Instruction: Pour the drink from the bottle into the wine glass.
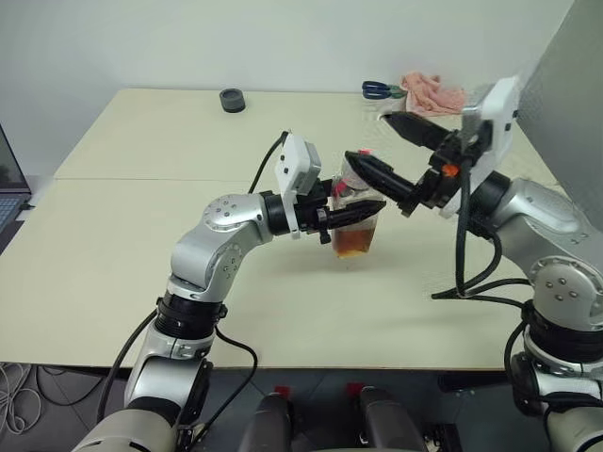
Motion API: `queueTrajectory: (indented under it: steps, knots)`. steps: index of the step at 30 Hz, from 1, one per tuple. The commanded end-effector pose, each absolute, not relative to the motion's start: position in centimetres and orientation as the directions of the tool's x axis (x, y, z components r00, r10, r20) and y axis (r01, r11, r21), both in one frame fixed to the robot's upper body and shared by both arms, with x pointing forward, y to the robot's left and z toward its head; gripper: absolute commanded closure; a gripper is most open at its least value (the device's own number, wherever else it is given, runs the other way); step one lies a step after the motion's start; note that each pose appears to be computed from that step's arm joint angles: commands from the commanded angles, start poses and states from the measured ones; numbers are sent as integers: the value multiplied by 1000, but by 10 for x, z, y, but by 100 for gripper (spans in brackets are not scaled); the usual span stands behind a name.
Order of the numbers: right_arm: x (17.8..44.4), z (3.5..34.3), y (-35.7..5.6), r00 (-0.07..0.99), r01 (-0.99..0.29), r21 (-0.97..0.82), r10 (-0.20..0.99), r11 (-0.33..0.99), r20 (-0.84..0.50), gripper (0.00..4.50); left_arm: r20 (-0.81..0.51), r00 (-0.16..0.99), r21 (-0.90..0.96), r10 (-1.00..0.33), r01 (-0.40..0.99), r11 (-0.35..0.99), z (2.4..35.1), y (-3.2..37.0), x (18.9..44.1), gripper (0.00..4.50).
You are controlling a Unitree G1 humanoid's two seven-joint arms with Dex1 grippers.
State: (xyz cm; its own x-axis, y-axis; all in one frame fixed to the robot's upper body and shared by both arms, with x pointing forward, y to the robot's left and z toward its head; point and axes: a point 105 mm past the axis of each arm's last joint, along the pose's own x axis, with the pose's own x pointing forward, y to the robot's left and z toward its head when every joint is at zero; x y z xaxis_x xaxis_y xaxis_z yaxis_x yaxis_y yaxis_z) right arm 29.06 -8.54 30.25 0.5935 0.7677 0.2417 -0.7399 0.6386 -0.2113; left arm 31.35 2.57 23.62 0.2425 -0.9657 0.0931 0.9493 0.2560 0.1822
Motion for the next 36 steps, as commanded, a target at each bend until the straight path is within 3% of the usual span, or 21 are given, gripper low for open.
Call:
queueTrajectory:
  steps: [1,12,20,36]
  knots:
    - [283,306,-90,577,-747,-220,776,628,256,2,132,215,241,-968,940,242,254,25,309,252]
    - [267,291,-73,494,-810,-247,845,532,203,2,136,219,243,-966,938,247,256,24,310,252]
    - [285,284,-82,566,-757,-261,801,599,194,2,135,221,245,-966,937,249,257,24,309,252]
    - [283,285,-108,613,-726,-234,762,647,207,2,131,216,244,-968,939,243,256,25,309,252]
